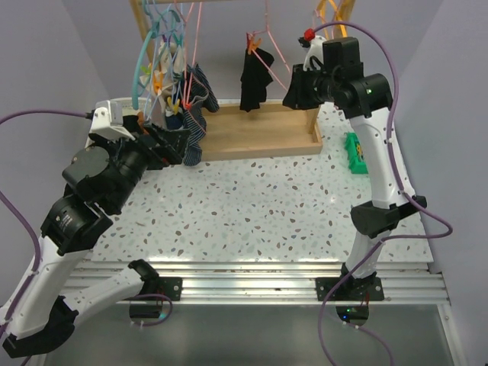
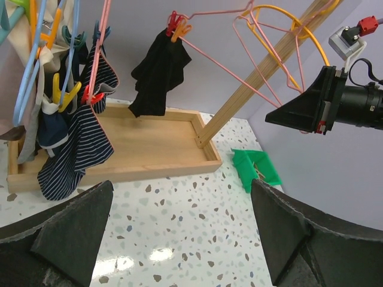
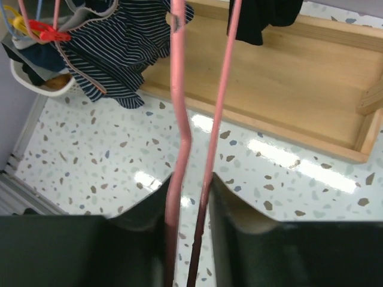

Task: Remove the underwear clipped to the hanger
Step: Pick up the hanger from the clothesline.

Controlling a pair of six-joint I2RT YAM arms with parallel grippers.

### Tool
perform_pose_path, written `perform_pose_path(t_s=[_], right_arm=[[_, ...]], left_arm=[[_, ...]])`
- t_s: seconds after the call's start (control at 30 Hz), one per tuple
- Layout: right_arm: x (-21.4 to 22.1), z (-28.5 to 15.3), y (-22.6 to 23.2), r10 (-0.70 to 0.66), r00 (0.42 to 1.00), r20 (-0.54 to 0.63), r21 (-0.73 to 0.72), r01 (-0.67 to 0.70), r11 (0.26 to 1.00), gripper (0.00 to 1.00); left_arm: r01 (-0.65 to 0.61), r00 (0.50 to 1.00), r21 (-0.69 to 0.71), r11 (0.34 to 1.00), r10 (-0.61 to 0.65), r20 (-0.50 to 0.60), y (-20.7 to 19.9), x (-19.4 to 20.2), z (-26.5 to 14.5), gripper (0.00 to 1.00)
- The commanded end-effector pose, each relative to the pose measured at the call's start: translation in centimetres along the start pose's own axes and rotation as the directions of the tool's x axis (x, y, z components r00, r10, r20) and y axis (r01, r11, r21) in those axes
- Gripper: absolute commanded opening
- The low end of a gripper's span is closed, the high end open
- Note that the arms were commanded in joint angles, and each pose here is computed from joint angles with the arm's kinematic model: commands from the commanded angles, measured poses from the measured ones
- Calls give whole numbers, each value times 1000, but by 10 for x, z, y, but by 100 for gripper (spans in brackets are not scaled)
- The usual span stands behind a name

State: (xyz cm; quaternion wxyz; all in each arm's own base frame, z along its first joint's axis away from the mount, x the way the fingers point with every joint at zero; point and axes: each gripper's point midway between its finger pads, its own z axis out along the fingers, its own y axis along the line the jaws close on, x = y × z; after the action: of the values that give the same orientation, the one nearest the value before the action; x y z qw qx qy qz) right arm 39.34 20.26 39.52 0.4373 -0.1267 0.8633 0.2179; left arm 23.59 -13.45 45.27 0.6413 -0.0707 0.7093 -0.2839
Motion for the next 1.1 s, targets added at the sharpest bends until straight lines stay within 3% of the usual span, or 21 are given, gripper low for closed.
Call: perform_pose_path(t_s=[0.0,0.1,0.37,0.6,1.07], right_arm=[[1,-20,2,-8,1000,9,25,8,1000,16],[-3,-24,1,-17,999,29,40,16,999,0],[-45,-57,16,-37,978,205,11,36,999,0],[-98,-97,24,-38,898,438,20,33,999,0],[-115,-135,38,-21,810,585,-32,49,998,0]], left_arm=[[20,1000,-12,1000,-20,1,2,2,-1,100],[25,1000,-7,1000,-25,-3,1,3,0,100],[41,999,-4,999,-41,-9,1,7,0,100],[43,999,-6,999,-43,-6,1,7,1,100],[32,999,-22,999,-32,-26,2,15,11,100]])
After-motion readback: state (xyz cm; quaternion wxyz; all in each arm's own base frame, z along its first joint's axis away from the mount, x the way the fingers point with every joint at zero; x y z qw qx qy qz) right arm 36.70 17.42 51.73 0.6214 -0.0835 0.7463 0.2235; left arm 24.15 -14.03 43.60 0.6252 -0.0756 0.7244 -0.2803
